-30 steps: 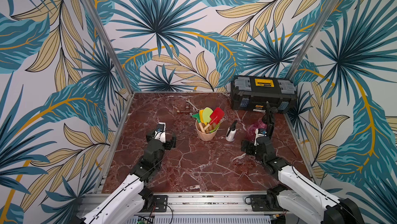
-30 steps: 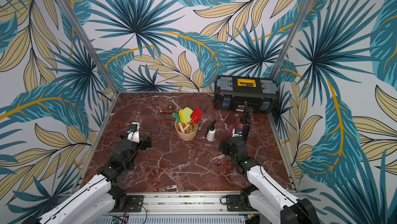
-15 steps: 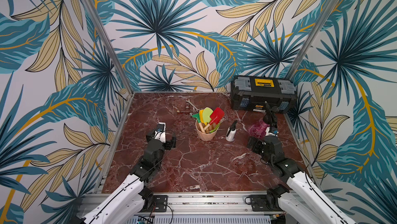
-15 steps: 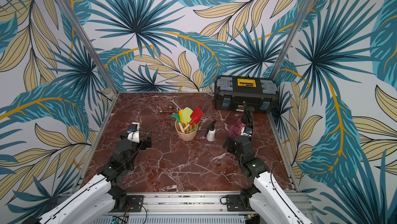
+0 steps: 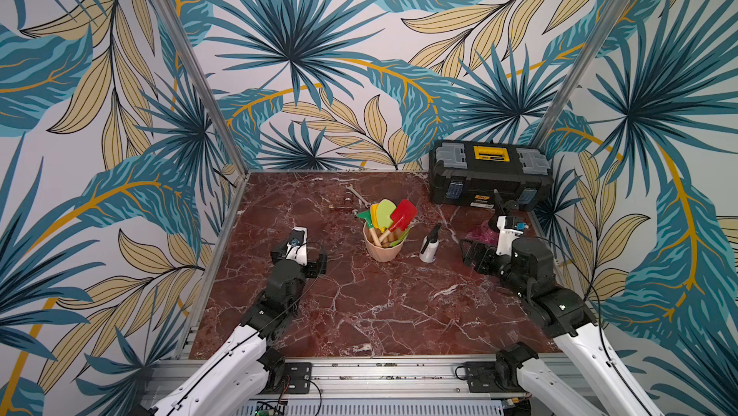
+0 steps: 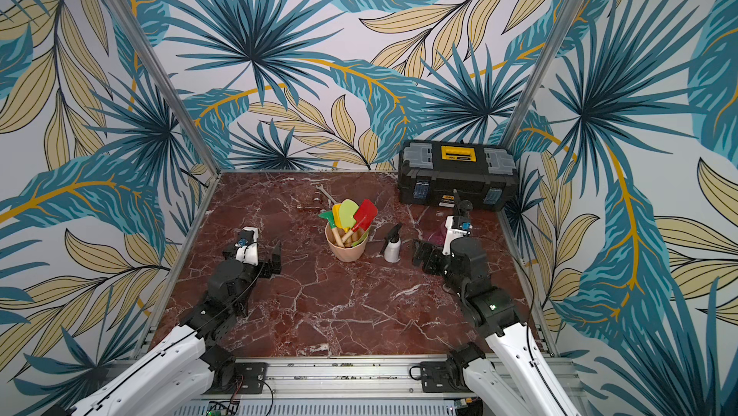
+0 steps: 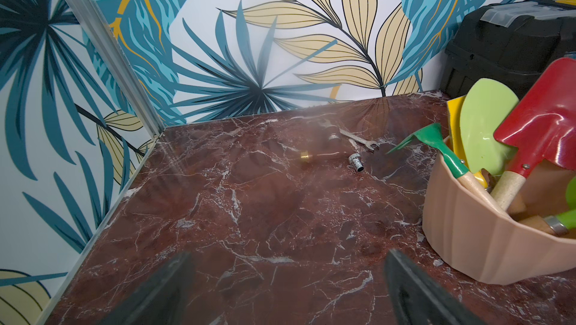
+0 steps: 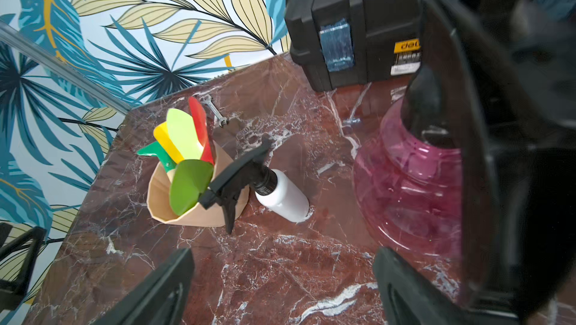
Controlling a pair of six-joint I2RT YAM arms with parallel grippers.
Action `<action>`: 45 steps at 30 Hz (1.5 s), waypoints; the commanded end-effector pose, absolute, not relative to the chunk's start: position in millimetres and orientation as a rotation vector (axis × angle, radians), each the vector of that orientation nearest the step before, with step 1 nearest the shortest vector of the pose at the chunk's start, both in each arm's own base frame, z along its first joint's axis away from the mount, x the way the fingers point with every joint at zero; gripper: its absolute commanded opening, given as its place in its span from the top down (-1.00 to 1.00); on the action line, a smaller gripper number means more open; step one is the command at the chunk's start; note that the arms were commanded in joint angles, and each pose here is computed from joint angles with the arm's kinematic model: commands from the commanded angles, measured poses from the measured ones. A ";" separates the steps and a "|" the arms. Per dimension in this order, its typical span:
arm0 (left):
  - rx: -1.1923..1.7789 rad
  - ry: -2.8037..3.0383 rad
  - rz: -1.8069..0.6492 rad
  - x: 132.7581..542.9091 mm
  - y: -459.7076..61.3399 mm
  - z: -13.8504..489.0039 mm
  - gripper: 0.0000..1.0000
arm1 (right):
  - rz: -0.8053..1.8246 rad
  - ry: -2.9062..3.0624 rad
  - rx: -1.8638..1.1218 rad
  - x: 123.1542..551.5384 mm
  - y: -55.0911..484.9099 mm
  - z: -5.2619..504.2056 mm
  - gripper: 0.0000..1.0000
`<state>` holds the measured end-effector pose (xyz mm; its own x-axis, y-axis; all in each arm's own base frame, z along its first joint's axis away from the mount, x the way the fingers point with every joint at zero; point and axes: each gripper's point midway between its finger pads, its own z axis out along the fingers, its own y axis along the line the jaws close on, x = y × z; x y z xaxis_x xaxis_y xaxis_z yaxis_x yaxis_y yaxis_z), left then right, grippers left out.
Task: Organize the gardening tools
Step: Move the gardening tool to the center of the board.
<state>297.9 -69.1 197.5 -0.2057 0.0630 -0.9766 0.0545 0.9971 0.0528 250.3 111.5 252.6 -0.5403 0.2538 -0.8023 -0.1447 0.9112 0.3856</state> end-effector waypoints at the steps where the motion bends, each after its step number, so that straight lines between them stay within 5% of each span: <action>1: 0.080 1.771 0.002 297.7 -68.1 201.8 -1.00 | 0.409 2.142 0.033 239.3 99.3 254.1 -0.85; 10: 0.079 1.770 0.003 298.0 -68.0 202.9 -1.00 | 0.026 2.149 0.294 232.1 30.7 281.6 -0.73; 23: 0.083 1.778 0.001 298.5 -69.0 201.3 -1.00 | -0.095 2.105 0.155 288.0 40.6 260.4 -0.88; 36: 0.080 1.778 0.015 298.2 -66.9 201.0 -1.00 | 0.019 2.115 0.021 318.3 53.6 244.0 0.06; 45: 0.088 1.779 0.029 301.0 -67.2 198.9 -1.00 | 0.080 2.022 -0.126 328.5 73.4 268.4 0.52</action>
<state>298.0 -69.0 191.3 -0.2277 0.0754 -0.9708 0.0551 0.9964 0.0644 321.3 62.2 249.5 -0.5102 -0.0272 -0.8596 -0.0555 0.9985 0.0014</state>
